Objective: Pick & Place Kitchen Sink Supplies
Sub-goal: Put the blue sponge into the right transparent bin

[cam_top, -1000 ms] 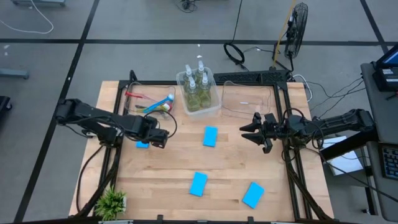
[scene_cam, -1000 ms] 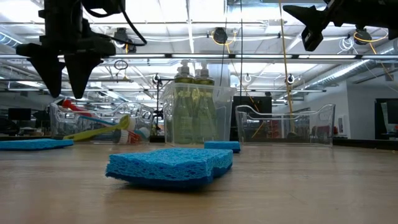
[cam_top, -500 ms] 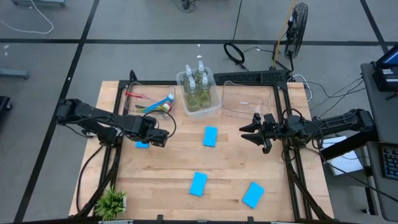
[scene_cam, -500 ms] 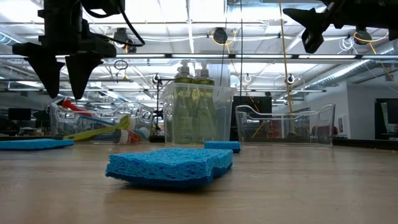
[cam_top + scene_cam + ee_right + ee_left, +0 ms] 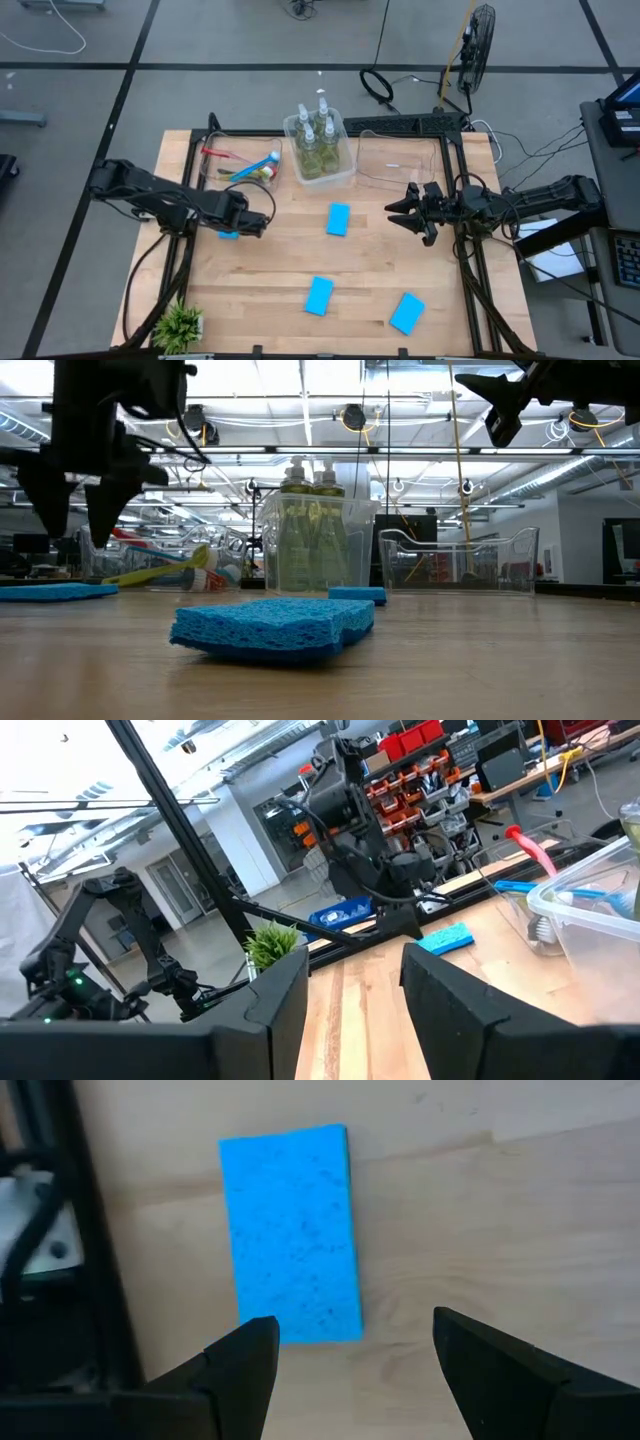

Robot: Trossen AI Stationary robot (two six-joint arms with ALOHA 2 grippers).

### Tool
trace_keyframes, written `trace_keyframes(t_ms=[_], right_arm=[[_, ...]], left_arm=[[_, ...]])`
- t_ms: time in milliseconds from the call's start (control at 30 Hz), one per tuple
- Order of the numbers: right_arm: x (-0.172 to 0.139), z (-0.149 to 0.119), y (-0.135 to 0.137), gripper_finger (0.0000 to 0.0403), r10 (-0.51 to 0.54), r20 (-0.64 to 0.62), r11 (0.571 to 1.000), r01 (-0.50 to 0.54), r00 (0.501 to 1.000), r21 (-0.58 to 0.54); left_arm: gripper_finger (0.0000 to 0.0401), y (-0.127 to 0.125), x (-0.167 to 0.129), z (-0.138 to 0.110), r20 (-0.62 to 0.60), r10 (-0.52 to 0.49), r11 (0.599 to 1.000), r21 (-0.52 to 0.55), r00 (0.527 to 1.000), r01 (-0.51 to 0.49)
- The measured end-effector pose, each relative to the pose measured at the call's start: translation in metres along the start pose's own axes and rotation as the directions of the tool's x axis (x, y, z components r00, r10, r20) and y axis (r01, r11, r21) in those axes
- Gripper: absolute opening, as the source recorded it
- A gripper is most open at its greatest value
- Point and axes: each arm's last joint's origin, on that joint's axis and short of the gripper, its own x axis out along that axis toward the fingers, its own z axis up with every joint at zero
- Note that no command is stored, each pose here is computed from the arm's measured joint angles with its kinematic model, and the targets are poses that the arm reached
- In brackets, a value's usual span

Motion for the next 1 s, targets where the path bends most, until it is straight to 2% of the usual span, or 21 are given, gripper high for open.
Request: trace_keyframes(t_ms=[233,333,467,733,900,1000], right_arm=[[0.0,0.004,0.001,0.0152,-0.007,0.047,1.0,0.006,0.999,0.011],[-0.001,0.008,0.003,0.015,0.014,0.089,1.0,-0.015,0.996,0.012],[-0.001,0.01,0.004,0.0151,0.03,0.11,0.999,-0.031,0.994,0.01],[-0.002,0.01,0.005,0.015,0.031,0.11,0.999,-0.032,0.993,0.006],[-0.002,0.011,0.005,0.0148,0.035,0.117,0.999,-0.036,0.992,0.006],[-0.002,0.011,0.005,0.0145,0.039,0.12,0.999,-0.04,0.992,0.006]], left_arm=[[0.0266,-0.003,0.026,-0.003,0.013,-0.081,0.996,-0.021,0.997,0.082],[0.0266,0.002,0.036,-0.001,0.056,-0.055,0.997,-0.058,0.997,0.058],[0.0266,0.006,0.041,0.001,0.055,-0.032,0.995,-0.093,0.998,0.037],[0.0266,0.002,0.048,0.002,0.101,-0.015,0.997,-0.078,0.995,0.022],[0.0266,-0.009,0.072,-0.002,0.1,-0.011,0.999,-0.041,0.995,0.015],[0.0251,-0.015,0.081,-0.003,0.121,0.008,1.0,-0.026,0.993,-0.005]])
